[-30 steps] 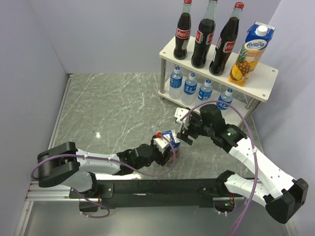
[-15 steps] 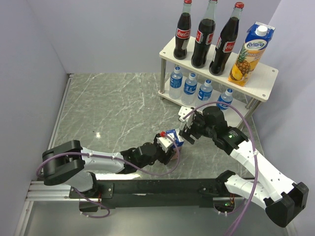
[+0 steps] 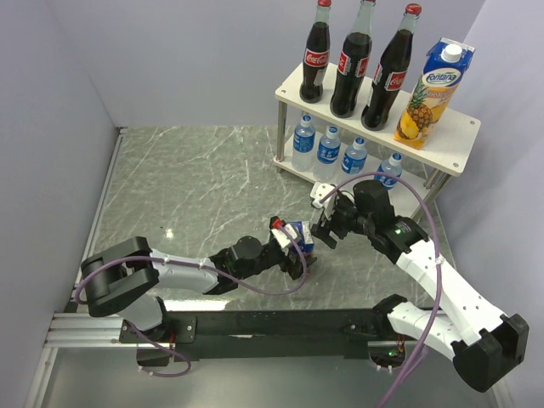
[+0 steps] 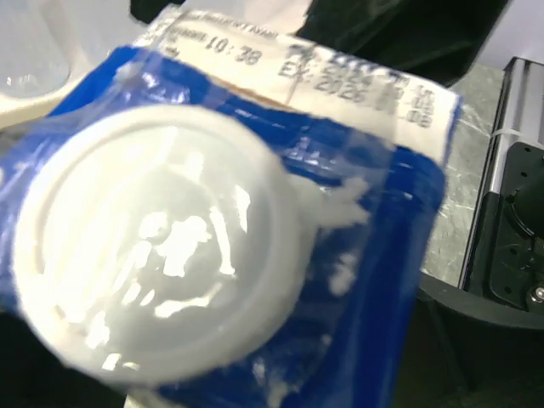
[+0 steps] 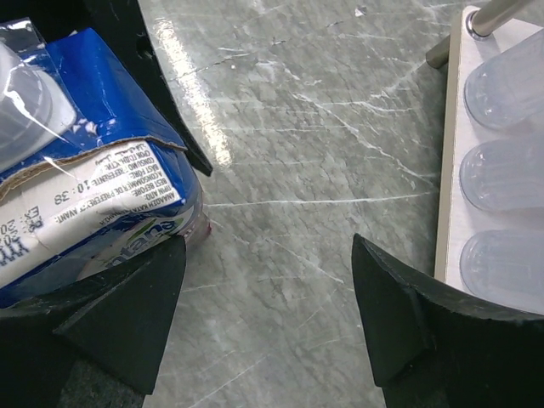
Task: Place and organize the beverage onto the shelf
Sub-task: Adjust the drink at the center of the board.
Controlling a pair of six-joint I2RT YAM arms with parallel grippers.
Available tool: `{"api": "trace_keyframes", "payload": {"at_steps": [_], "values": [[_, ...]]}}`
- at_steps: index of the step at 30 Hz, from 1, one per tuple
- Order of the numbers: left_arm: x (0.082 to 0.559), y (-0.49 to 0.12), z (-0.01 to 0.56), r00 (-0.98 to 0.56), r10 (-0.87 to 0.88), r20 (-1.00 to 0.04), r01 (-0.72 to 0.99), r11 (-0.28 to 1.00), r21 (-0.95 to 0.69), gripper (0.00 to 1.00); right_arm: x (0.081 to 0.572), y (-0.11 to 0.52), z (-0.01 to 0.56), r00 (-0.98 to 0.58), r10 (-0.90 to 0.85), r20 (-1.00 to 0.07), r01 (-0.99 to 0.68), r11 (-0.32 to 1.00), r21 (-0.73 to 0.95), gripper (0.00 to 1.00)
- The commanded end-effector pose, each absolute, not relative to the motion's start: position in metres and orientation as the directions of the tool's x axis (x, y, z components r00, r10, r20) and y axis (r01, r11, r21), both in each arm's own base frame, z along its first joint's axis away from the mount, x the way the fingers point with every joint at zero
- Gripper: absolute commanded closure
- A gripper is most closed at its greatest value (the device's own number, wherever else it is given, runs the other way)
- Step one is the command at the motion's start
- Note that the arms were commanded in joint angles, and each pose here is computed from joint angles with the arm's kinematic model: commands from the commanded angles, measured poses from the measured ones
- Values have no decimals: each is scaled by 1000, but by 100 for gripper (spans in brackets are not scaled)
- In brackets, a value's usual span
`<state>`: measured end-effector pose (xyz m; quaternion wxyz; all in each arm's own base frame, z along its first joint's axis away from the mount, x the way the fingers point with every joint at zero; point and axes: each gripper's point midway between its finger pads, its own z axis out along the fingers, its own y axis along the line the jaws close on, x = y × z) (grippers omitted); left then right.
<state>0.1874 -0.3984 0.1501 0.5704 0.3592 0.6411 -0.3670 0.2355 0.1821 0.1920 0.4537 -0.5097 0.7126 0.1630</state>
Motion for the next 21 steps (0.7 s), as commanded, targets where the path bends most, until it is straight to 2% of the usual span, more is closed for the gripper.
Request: {"api": "trace_keyframes", "payload": {"at_steps": [1, 9, 21], "values": [[172, -414, 198, 44, -122, -992, 939, 344, 0, 2, 233, 193, 195, -30, -547, -837, -898, 382, -217, 15], [168, -400, 174, 67, -117, -991, 958, 287, 31, 1, 236, 187, 193, -3, -551, -834, -900, 365, -238, 15], [174, -407, 143, 79, -125, -989, 954, 298, 38, 1, 237, 187, 193, -17, -543, -839, -903, 369, -221, 15]]}}
